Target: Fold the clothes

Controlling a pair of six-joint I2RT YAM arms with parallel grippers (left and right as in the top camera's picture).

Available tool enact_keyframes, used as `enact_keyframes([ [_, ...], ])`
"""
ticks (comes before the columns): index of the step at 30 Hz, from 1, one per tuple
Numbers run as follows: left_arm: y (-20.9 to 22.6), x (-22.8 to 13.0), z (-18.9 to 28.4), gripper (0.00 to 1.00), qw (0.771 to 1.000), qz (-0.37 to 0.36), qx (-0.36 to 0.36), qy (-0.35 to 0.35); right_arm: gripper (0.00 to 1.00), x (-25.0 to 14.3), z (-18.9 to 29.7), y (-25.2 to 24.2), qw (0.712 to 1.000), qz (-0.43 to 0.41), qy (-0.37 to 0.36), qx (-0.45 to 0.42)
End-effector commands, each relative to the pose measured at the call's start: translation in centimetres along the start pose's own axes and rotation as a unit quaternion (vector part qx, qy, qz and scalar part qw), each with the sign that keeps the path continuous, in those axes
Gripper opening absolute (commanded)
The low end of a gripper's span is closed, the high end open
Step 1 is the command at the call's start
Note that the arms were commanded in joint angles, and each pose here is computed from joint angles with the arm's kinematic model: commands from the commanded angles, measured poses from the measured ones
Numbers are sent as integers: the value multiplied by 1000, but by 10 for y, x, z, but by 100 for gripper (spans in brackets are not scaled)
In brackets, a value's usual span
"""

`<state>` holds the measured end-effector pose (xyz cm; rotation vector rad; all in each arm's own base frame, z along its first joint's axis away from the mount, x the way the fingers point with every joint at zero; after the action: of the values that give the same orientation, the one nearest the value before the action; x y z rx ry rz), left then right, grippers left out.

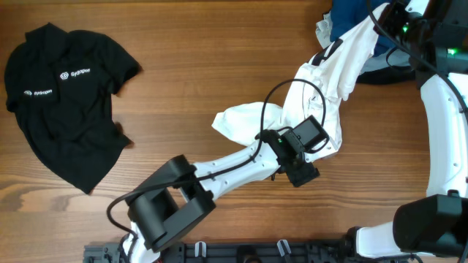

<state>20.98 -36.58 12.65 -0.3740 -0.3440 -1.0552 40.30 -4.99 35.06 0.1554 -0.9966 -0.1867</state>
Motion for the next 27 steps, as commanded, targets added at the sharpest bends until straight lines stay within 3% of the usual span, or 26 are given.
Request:
enact_keyframes([
  [1, 6, 3, -4, 84, 999, -27, 40, -7, 4, 1, -3, -2, 1000, -8, -1, -9],
  [8, 24, -7, -36, 85, 990, -71, 123, 22, 4, 0, -2, -3, 1000, -7, 5, -10],
  [11, 25, -9, -40, 72, 989, -71, 127, 27, 4, -1, -2, -3, 1000, -7, 8, -11],
  [12, 24, -9, -39, 62, 989, -71, 128, 26, 4, -1, -2, -3, 1000, -7, 8, -11],
  [13, 24, -8, -37, 44, 989, -71, 130, 23, 4, -1, -2, -3, 1000, -8, 7, -11],
  [14, 25, -7, -35, 14, 988, -71, 136, 22, 4, -1, -2, -3, 1000, -8, 7, -11],
  [15, 26, -6, -32, 4, 986, -65, 149, 21, 4, -1, -2, -3, 1000, -8, 7, -11],
  [21, 48, 2, 22, 4, 964, 26, 265, -7, 4, -1, -2, -3, 1000, -8, 9, -11],
  [27, 89, -3, 155, 4, 931, 161, 315, -92, 4, -6, -2, -5, 999, -14, 24, -15],
])
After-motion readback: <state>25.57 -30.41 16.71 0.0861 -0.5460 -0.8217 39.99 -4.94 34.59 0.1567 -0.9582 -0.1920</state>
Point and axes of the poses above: each gripper's point midway between its finger pads, its own z axis back along the fingers, its own y axis along the line the jaws close on, x = y × z, the point moved 10 cm from there along z, back along the fingers, and after that the axes turned 6 degrees about z, right-handed, at the moved point
